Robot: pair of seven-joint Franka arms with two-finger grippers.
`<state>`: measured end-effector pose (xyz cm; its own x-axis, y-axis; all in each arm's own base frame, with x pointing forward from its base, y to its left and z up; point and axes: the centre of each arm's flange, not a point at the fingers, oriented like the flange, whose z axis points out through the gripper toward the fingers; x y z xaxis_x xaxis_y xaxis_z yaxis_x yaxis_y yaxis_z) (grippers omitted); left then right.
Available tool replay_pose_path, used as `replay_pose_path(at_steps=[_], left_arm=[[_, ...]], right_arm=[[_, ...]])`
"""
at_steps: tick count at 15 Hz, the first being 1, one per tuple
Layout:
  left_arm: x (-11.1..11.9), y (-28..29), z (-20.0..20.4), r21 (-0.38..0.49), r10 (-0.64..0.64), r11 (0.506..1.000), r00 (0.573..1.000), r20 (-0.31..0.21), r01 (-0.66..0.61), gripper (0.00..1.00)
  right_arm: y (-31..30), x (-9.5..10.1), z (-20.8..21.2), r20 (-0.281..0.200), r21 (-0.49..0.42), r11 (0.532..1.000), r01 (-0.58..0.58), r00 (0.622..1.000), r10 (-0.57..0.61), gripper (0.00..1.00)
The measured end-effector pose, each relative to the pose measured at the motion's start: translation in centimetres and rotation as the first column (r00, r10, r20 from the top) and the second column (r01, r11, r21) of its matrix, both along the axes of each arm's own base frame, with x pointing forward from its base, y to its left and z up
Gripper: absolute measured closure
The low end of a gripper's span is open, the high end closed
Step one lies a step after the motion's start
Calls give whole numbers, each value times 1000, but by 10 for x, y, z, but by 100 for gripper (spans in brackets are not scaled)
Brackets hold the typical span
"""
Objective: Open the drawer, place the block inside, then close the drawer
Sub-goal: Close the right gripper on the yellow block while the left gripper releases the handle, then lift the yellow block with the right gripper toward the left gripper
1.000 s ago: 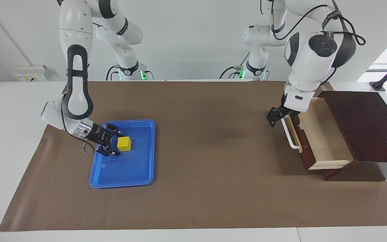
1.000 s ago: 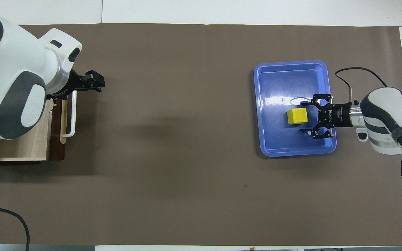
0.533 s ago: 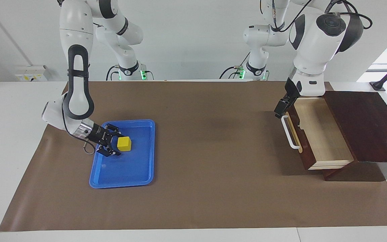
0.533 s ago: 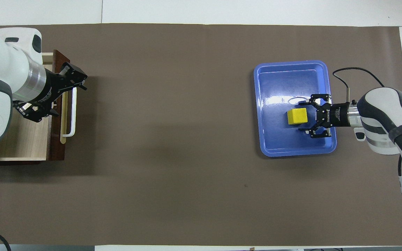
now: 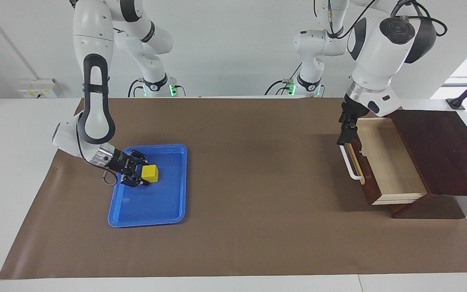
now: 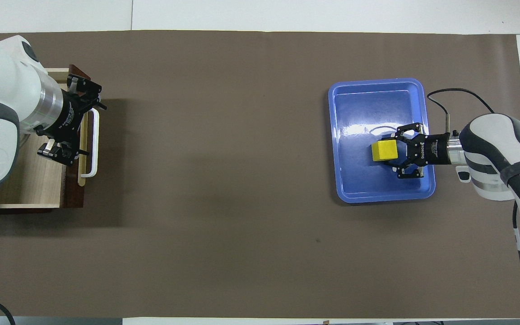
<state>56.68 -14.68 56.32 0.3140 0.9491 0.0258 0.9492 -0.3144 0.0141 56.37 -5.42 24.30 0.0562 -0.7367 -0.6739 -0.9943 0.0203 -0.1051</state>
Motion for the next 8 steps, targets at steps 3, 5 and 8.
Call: replay_pose_path(at_steps=[3,5,8], left_arm=[[-1,-4,-1,-2,59,998,998,0,-59,0],[-1,-6,-3,-3,76,997,997,2,-76,0],[-2,-6,-8,-4,130,991,991,1,-130,0]], right_arm=[[4,1,2,16,-1,1000,-14,1000,14,41],[8,2,3,18,-2,1000,-22,1000,22,41],[9,10,13,21,19,999,-29,999,28,44]])
